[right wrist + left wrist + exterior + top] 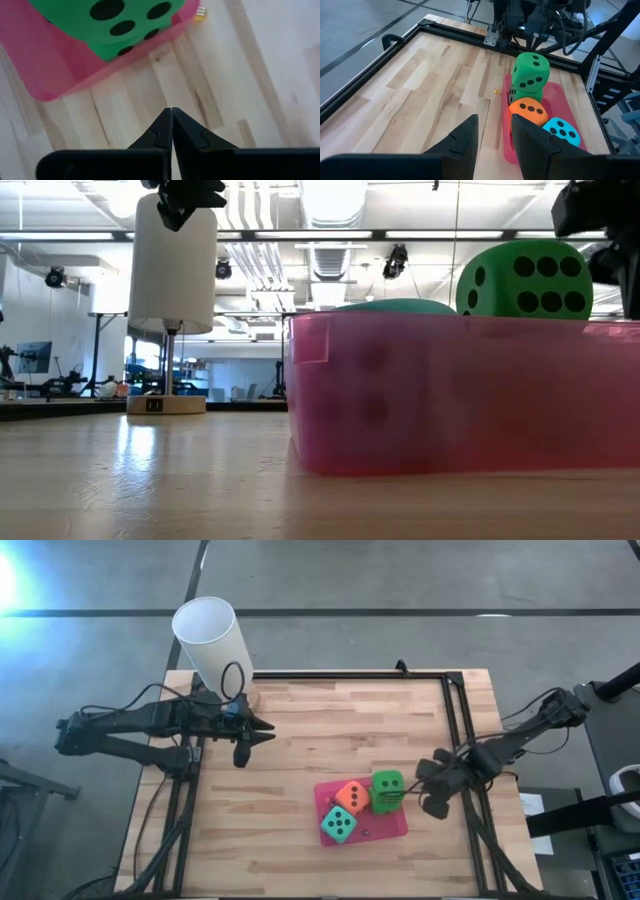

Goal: Pick & Place Dice
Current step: Adjust the pink bin

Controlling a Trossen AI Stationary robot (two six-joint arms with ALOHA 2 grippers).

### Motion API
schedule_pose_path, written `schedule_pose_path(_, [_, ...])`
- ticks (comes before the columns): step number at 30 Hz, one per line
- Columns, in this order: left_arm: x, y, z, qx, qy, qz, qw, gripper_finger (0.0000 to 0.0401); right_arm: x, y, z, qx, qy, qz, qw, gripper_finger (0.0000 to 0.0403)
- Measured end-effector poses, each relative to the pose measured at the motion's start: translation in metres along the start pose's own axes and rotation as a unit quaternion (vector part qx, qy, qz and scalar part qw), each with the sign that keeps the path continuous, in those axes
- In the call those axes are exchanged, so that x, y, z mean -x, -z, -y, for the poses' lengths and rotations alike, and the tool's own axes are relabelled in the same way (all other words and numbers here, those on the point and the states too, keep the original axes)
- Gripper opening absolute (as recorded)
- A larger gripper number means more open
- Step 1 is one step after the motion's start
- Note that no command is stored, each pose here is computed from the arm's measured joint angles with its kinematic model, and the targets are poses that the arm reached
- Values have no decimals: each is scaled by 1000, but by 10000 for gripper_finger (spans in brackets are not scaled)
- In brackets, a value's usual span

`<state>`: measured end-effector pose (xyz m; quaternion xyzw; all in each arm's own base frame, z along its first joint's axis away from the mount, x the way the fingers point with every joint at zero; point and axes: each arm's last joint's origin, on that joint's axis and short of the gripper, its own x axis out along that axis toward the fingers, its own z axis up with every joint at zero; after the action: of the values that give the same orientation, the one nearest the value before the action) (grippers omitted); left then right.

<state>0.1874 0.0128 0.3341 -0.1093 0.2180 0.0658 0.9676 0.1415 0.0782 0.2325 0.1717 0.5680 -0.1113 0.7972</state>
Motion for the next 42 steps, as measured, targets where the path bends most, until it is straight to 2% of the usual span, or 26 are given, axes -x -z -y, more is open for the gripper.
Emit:
schedule_pose_path(10, [0, 0, 0, 0, 0, 0, 1000, 122, -24, 8, 0, 17, -31, 2, 999, 8])
schedule_pose_path(20, [0, 0, 0, 1, 0, 2, 1000, 122, -40, 8, -8, 41, -94, 42, 994, 8])
schedule_pose_path(28, [0, 0, 0, 1, 0, 2, 1000, 121, -55, 15, -11, 62, -112, 48, 991, 8])
schedule_pose_path(36, [0, 0, 0, 1, -2, 3, 1000, 124, -61, 14, -14, 89, -136, 74, 984, 8])
schedule_pose_path(42, [0, -1, 0, 9, -1, 6, 1000, 124, -62, 14, -13, 94, -135, 77, 983, 8])
